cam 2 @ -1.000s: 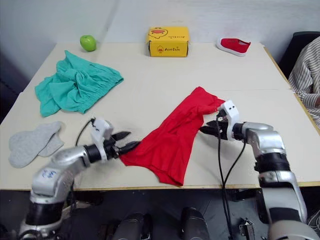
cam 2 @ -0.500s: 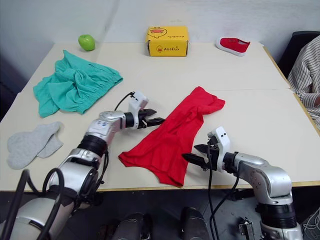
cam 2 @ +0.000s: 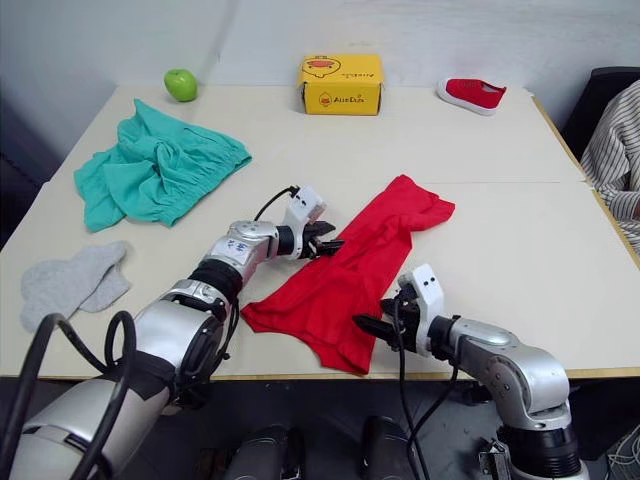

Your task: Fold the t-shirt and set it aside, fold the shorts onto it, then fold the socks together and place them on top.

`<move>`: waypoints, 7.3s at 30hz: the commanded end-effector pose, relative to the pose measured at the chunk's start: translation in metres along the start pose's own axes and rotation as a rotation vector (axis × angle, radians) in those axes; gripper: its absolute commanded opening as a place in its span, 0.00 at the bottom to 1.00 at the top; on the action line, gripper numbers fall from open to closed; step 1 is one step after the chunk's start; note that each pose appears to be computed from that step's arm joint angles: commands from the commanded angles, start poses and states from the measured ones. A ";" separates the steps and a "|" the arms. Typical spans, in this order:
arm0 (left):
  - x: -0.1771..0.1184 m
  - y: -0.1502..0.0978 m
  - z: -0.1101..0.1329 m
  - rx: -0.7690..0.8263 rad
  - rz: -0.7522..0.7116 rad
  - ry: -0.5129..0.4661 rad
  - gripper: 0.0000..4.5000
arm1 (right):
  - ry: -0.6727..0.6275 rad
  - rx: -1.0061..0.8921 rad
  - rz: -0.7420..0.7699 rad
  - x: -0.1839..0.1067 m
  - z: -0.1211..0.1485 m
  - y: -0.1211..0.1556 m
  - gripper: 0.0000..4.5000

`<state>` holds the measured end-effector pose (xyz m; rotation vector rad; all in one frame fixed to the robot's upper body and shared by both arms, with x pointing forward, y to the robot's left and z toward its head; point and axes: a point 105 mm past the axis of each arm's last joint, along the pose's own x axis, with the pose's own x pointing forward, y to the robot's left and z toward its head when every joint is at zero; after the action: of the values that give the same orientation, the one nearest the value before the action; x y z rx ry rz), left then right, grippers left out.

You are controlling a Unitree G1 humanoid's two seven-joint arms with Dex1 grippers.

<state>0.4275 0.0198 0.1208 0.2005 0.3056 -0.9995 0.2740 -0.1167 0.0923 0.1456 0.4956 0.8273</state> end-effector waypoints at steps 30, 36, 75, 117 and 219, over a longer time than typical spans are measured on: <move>-0.093 0.091 -0.014 -0.123 0.515 -0.248 0.00 | -0.014 -0.148 0.092 0.053 0.061 -0.037 0.00; -0.108 0.095 -0.019 -0.138 0.507 -0.260 0.00 | -0.006 -0.123 0.167 0.066 0.067 -0.027 0.00; -0.168 -0.010 -0.080 1.149 -0.201 0.065 1.00 | -0.006 -1.566 0.447 0.064 0.039 -0.030 1.00; -0.180 -0.092 -0.056 0.765 -0.337 -0.187 0.00 | 0.349 -1.070 0.438 -0.044 -0.008 0.006 0.00; -0.127 -0.021 -0.040 0.599 -0.171 -0.161 0.99 | -0.240 -0.843 0.175 0.024 0.048 -0.017 1.00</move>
<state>0.3364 0.1304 0.1243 0.6038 -0.1060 -1.2650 0.3199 -0.1113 0.1175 -0.4640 -0.0738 1.1310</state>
